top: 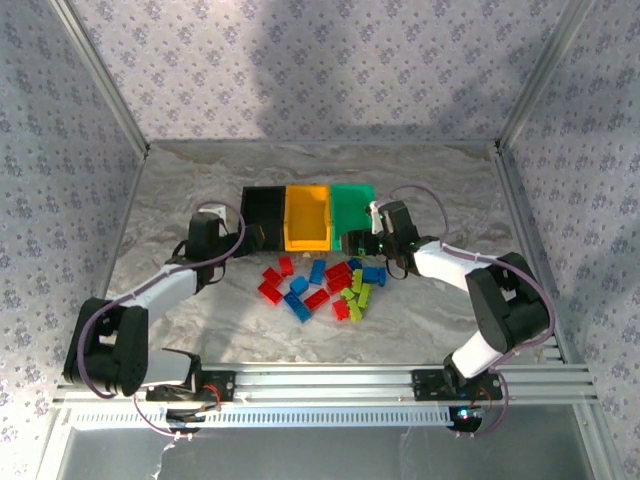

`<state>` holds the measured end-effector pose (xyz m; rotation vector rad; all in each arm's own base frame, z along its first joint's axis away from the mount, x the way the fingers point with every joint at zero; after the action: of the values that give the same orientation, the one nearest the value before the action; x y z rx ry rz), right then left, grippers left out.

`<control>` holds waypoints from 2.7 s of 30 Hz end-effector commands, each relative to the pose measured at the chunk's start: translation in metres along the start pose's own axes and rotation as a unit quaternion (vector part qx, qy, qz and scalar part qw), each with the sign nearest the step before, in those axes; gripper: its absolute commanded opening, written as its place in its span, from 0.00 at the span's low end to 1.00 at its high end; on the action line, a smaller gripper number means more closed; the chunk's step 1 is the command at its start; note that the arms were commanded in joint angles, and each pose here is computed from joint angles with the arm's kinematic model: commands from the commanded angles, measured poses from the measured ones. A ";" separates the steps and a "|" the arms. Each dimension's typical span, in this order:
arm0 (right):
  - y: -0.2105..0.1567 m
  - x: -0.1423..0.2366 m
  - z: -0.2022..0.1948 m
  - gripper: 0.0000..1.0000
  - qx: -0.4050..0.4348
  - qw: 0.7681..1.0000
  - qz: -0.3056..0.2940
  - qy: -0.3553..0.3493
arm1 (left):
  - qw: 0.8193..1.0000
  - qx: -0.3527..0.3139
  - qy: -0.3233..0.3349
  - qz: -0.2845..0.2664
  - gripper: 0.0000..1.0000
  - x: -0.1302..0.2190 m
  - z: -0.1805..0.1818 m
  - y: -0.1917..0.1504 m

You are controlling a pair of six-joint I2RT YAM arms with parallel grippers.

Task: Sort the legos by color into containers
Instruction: Move the container to the top-center of the table, then rotate the lego at the center of the table.

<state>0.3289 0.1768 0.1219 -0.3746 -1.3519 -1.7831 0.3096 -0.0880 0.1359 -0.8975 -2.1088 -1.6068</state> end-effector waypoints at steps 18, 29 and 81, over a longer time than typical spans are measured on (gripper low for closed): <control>0.009 0.060 -0.042 1.00 -0.040 0.981 -0.121 -0.144 | 0.961 -0.256 -0.101 0.043 0.79 -0.002 -0.109 -0.026; 0.013 0.063 -0.051 1.00 -0.058 0.977 -0.126 -0.160 | 0.963 -0.243 -0.054 0.100 0.71 -0.004 -0.108 -0.038; 0.012 0.058 -0.048 1.00 -0.050 0.976 -0.125 -0.173 | 0.949 -0.287 -0.002 0.129 0.40 -0.016 -0.114 -0.063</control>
<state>0.3161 0.1086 0.1499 -0.5916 -1.5915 -2.0738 0.2721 -0.2109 0.1005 -1.3092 -1.4094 -2.0421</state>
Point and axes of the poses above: each hand's point on the last joint's axis, 136 mm out from that joint toward the fingers, its own x axis back along the fingers, its own z axis along the line the jaws close on, y = z × x, the point moved 6 cm from there along x, back along the fingers, and after that the axes turned 7 degrees about -x, right-handed, at the moved point
